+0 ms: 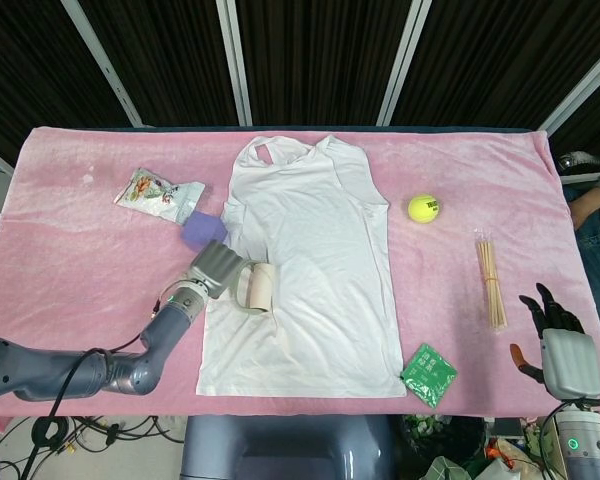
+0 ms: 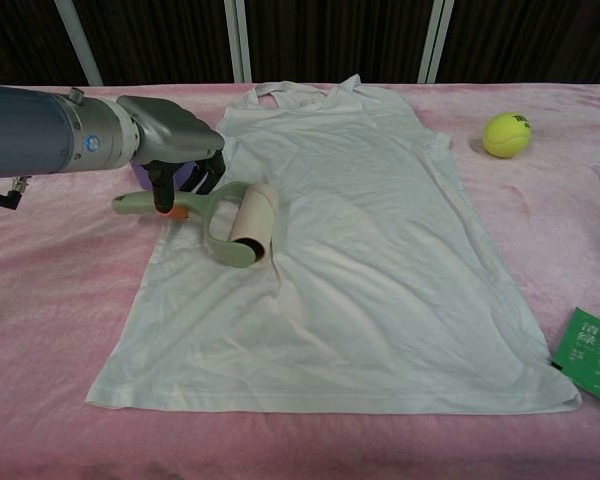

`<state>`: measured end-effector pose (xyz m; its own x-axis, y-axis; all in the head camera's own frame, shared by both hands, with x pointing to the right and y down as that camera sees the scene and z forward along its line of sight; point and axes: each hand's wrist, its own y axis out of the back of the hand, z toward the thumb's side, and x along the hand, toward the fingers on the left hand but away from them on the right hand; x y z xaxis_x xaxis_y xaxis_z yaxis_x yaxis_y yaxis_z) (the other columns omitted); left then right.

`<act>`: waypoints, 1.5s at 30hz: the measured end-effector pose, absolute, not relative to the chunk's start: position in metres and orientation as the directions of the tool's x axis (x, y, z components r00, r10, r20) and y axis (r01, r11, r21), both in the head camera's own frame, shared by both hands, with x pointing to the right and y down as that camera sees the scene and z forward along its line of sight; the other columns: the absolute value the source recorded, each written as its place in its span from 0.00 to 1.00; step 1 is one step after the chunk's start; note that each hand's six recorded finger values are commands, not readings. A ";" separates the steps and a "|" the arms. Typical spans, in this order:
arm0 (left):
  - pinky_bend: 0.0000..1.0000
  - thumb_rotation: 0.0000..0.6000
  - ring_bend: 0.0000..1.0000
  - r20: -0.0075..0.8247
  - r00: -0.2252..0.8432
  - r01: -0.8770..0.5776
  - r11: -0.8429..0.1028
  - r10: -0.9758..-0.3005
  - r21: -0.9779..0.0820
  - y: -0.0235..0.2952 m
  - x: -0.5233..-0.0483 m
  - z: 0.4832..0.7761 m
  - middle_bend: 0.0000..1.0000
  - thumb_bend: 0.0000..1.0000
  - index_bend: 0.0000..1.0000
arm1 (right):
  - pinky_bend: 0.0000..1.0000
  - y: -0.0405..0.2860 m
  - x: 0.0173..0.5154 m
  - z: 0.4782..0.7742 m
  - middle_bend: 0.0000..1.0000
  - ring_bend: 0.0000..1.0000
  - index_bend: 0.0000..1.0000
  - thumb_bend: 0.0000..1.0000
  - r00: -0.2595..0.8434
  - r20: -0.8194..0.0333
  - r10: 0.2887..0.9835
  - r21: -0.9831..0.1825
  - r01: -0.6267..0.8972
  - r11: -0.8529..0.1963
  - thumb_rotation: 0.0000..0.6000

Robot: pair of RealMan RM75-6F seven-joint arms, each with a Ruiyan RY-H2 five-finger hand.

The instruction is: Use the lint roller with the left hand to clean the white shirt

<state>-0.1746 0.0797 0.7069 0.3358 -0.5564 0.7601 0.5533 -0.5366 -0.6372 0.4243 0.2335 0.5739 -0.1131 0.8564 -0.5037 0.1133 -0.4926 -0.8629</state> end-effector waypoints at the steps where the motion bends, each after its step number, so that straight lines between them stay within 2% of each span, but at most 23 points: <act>1: 0.78 1.00 0.65 0.760 0.339 0.554 -0.535 -0.554 -0.638 0.080 -0.171 0.707 0.69 0.48 0.71 | 0.20 0.233 0.424 0.574 0.03 0.16 0.20 0.25 -0.113 -0.504 0.856 -0.863 0.114 -0.492 1.00; 9: 0.78 1.00 0.66 0.760 0.369 0.546 -0.537 -0.535 -0.643 0.078 -0.134 0.711 0.69 0.48 0.72 | 0.20 0.234 0.424 0.574 0.02 0.16 0.20 0.25 -0.113 -0.505 0.856 -0.862 0.114 -0.494 1.00; 15: 0.78 1.00 0.66 0.751 0.384 0.568 -0.504 -0.536 -0.651 0.072 -0.106 0.711 0.70 0.48 0.72 | 0.20 0.234 0.424 0.574 0.02 0.16 0.20 0.25 -0.113 -0.509 0.853 -0.859 0.117 -0.498 1.00; 28: 0.78 1.00 0.66 0.762 0.341 0.587 -0.509 -0.550 -0.630 0.064 -0.076 0.717 0.70 0.48 0.72 | 0.20 0.235 0.425 0.574 0.02 0.16 0.20 0.25 -0.115 -0.512 0.851 -0.858 0.117 -0.500 1.00; 35: 0.78 1.00 0.66 0.771 0.299 0.615 -0.504 -0.562 -0.606 0.059 -0.098 0.719 0.70 0.48 0.72 | 0.20 0.235 0.425 0.574 0.02 0.16 0.20 0.25 -0.116 -0.514 0.850 -0.857 0.117 -0.502 1.00; 45: 0.78 1.00 0.66 0.815 0.179 0.674 -0.535 -0.551 -0.509 0.055 -0.164 0.711 0.70 0.48 0.72 | 0.20 0.235 0.425 0.575 0.02 0.16 0.20 0.25 -0.124 -0.517 0.847 -0.855 0.120 -0.504 1.00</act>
